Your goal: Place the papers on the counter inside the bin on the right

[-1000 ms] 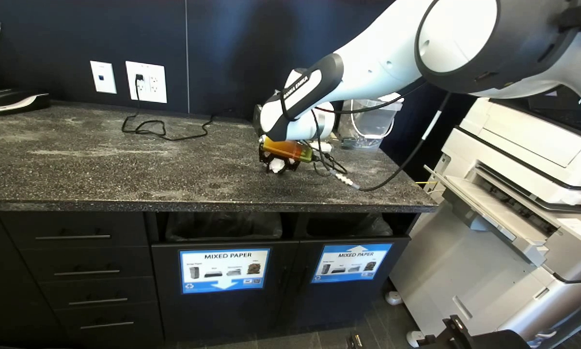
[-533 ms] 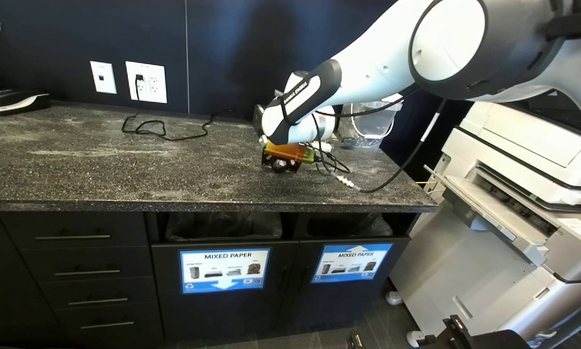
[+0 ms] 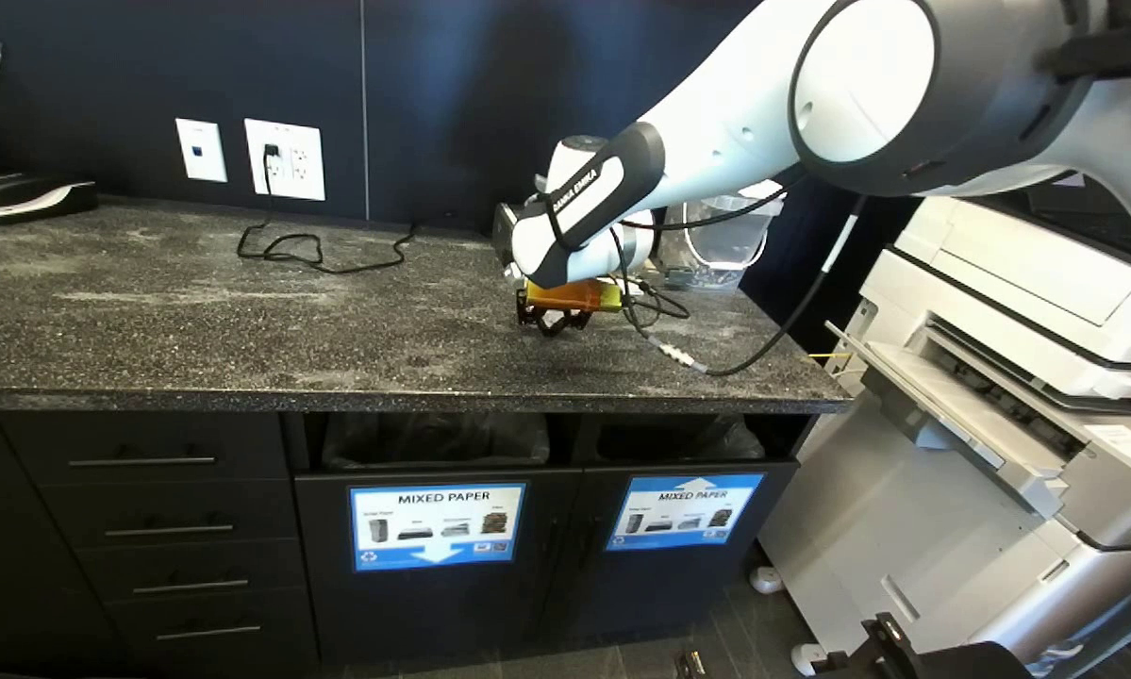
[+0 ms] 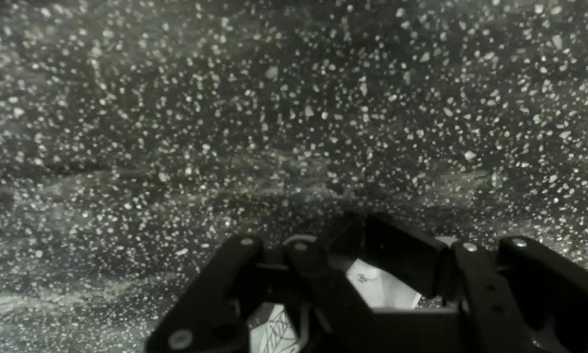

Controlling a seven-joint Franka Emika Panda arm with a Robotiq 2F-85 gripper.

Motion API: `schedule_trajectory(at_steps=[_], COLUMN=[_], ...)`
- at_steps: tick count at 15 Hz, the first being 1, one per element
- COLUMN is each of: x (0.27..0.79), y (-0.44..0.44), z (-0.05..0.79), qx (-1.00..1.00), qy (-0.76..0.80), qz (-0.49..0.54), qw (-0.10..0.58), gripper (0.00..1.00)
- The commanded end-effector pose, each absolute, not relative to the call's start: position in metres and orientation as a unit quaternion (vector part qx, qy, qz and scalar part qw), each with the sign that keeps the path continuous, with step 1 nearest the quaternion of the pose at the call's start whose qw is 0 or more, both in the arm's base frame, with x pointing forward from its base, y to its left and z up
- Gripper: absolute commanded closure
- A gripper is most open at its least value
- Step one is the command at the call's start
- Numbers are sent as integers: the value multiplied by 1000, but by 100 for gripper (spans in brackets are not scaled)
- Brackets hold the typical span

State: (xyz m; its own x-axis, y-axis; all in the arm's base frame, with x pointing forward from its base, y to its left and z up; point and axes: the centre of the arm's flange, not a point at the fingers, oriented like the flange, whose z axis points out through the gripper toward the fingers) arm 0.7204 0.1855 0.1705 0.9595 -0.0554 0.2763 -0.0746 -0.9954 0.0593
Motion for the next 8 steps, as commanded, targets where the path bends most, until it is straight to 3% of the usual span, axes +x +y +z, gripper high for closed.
schedule_trajectory(at_steps=[1,8], x=[722,742], y=[170,150], z=[205,240], qx=[989,984], qy=[31,127], qz=[137,129], qw=[40,-7], gripper=[54,2])
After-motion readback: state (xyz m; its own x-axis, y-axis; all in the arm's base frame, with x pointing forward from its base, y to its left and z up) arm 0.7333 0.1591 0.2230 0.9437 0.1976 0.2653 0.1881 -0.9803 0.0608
